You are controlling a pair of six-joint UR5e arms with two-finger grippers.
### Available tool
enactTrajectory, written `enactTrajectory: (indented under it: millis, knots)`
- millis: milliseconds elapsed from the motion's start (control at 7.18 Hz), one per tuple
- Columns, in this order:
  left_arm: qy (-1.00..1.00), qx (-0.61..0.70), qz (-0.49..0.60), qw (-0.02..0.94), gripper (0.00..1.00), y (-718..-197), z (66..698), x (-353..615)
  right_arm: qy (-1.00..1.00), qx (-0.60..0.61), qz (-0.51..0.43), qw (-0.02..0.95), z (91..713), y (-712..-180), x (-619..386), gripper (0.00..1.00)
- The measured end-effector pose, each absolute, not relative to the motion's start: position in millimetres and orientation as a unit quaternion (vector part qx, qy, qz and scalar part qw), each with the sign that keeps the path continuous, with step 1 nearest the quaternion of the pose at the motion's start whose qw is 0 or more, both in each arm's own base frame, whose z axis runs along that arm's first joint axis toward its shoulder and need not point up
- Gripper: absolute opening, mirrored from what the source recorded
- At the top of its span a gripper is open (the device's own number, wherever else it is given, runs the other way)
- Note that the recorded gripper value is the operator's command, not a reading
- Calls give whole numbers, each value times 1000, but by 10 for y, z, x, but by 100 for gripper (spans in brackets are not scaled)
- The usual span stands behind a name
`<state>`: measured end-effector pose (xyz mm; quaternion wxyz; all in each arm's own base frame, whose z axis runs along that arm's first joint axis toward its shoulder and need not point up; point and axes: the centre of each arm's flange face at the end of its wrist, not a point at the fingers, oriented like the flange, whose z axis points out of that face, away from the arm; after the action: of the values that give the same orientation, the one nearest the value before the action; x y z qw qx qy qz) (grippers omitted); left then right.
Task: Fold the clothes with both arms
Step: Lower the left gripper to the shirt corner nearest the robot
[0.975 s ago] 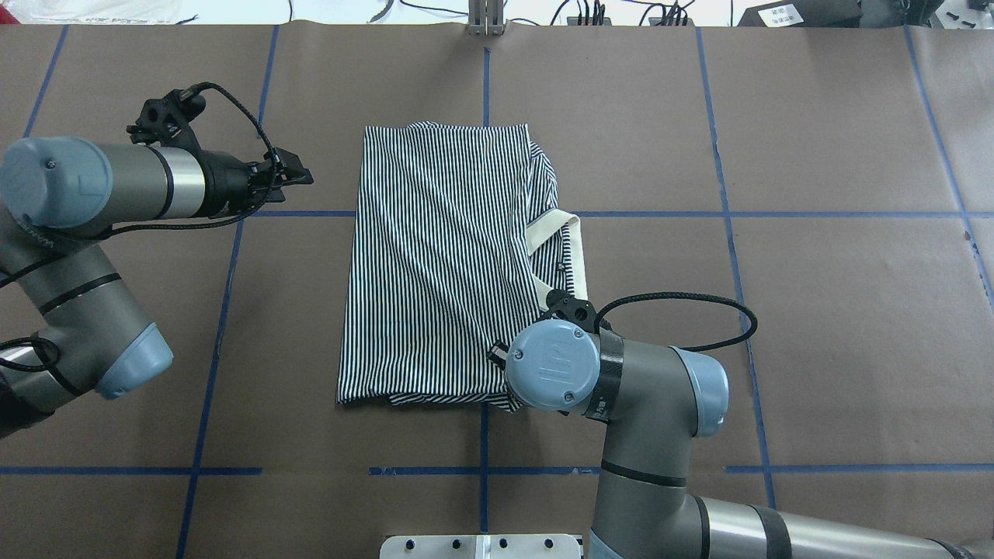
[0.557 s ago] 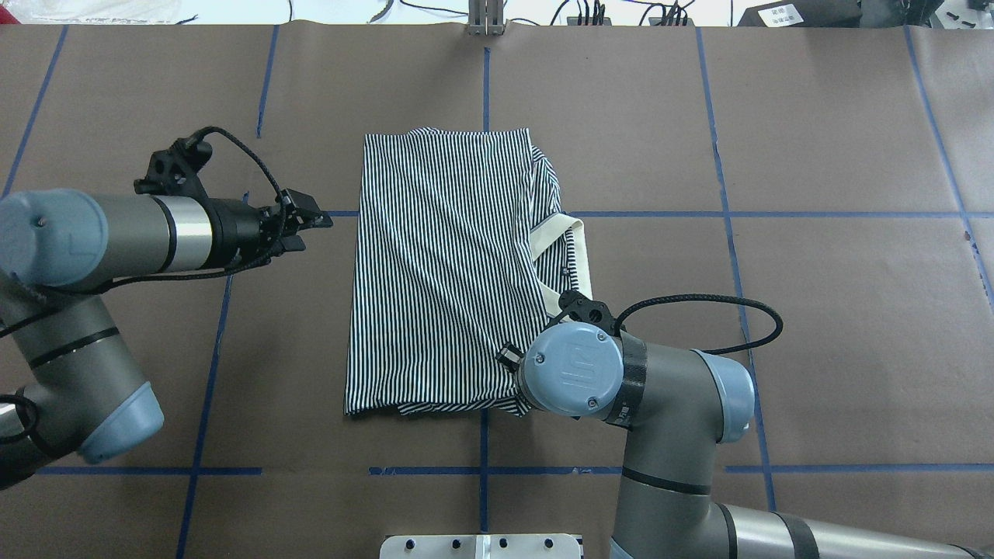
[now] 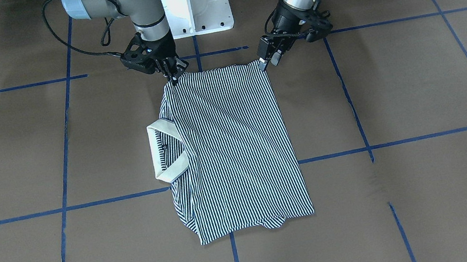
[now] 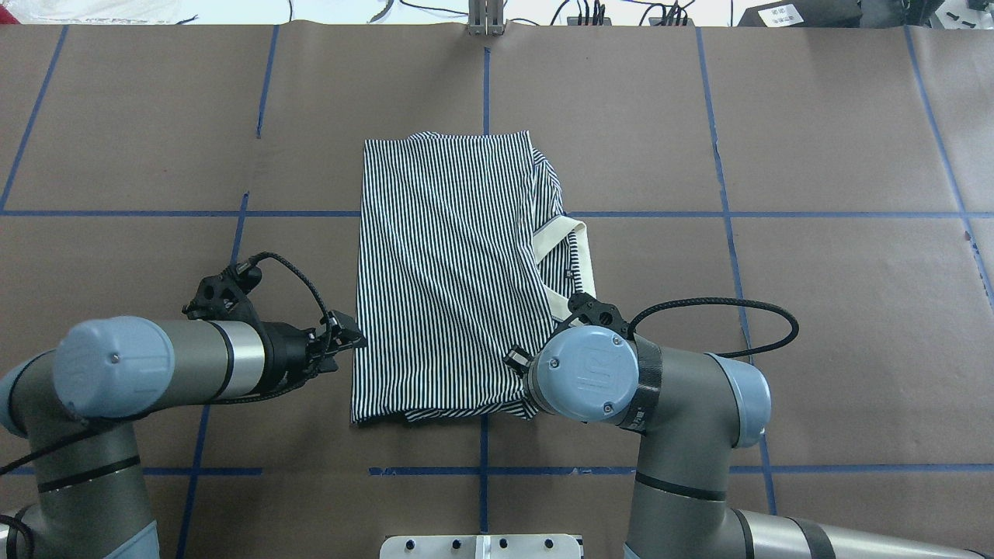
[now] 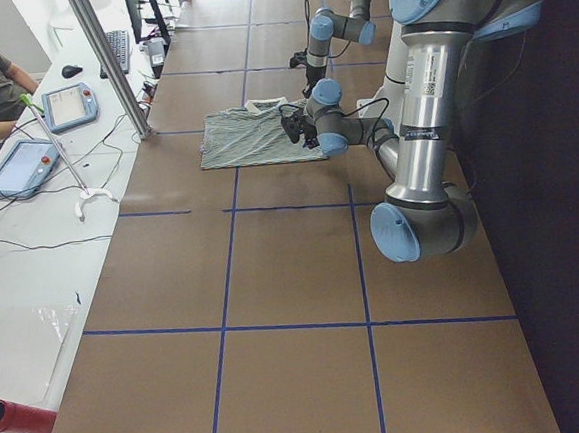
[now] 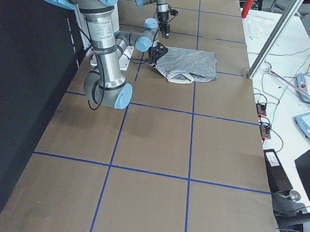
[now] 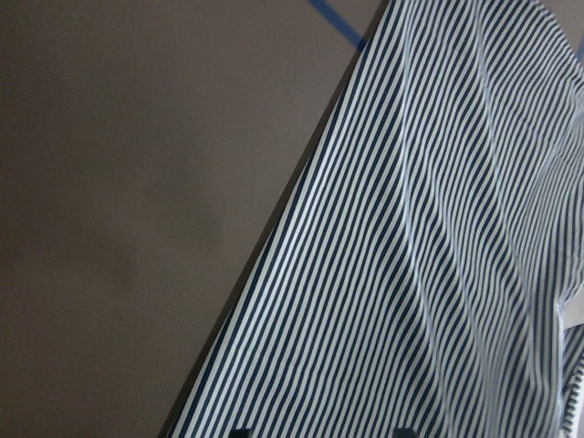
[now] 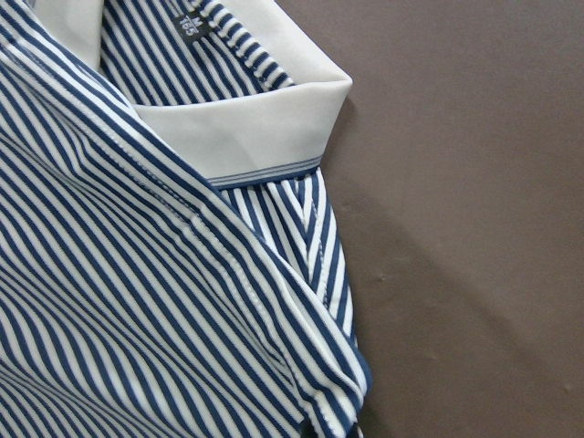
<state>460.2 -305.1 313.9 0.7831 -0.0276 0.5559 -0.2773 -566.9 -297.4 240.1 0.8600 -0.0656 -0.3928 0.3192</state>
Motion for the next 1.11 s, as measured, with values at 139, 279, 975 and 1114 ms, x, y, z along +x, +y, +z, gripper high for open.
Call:
enactTrajectory:
  millis: [139, 279, 975, 1114]
  knots:
    - [548, -24, -275, 790, 60, -2899, 3193, 4733, -393, -66, 319, 860, 2404, -2971, -5666, 0]
    - [537, -27, -270, 799, 60, -2772, 3243, 4844, -393, -66, 319, 860, 2404, -2969, -5665, 0]
    - [507, -36, -257, 822, 52, -2523, 3360, 5065, -393, -66, 318, 860, 2401, -2966, -5661, 0]
    - [506, -36, -257, 822, 50, -2521, 3366, 5072, -394, -66, 318, 860, 2395, -2965, -5654, 0]
